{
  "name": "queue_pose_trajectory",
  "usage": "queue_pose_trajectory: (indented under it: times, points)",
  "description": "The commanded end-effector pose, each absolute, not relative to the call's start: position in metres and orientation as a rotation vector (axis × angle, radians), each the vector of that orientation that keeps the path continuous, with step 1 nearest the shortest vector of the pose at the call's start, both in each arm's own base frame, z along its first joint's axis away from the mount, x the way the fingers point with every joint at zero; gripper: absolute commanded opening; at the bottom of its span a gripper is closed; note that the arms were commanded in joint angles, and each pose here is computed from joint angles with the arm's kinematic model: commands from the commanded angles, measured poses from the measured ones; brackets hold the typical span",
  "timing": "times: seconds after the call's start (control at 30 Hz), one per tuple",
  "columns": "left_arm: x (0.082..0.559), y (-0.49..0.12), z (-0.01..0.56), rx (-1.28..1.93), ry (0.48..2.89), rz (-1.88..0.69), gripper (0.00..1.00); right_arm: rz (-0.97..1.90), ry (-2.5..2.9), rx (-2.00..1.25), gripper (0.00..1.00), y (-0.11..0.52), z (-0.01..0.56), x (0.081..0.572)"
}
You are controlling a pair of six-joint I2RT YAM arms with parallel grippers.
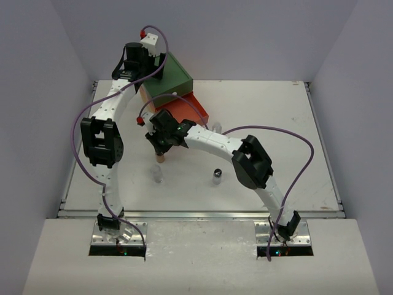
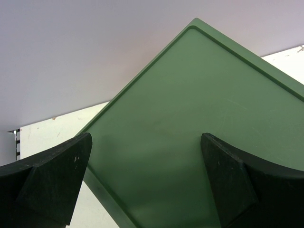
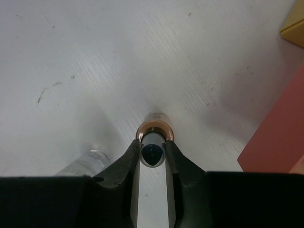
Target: Organize the makeup
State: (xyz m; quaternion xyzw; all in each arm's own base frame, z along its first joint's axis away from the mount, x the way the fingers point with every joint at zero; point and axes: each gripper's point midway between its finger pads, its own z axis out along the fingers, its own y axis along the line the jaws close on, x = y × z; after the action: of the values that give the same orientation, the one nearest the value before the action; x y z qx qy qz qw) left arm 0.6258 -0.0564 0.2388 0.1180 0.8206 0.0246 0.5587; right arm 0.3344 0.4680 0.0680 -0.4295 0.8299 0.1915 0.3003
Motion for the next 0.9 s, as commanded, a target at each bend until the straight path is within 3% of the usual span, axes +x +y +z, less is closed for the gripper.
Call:
queue_pose_trajectory:
  times: [0.0,0.07,0.27,0.4,0.7,0.87]
  points:
    - [0.614,-0.050,0.185,0.317,2.093,0.085,1.00,0.514,2.152,-1.132,0.10,0.478,0.077,0.340]
    - [0.614,-0.050,0.185,0.318,2.092,0.089,1.00,0.509,2.134,-1.126,0.00,0.479,0.085,0.342]
    - [0.614,-0.051,0.182,0.313,2.099,0.081,1.00,0.843,1.935,-1.075,0.00,0.513,0.199,0.337]
    - [0.614,-0.050,0.183,0.311,2.099,0.082,1.00,1.022,1.879,-0.861,0.00,0.496,0.266,0.365]
    - [0.617,-0.052,0.183,0.309,2.095,0.077,1.00,1.012,1.985,-0.443,0.00,0.396,0.263,0.445]
    - [0.617,-0.050,0.182,0.314,2.096,0.094,1.00,0.991,1.969,-0.358,0.00,0.391,0.253,0.475]
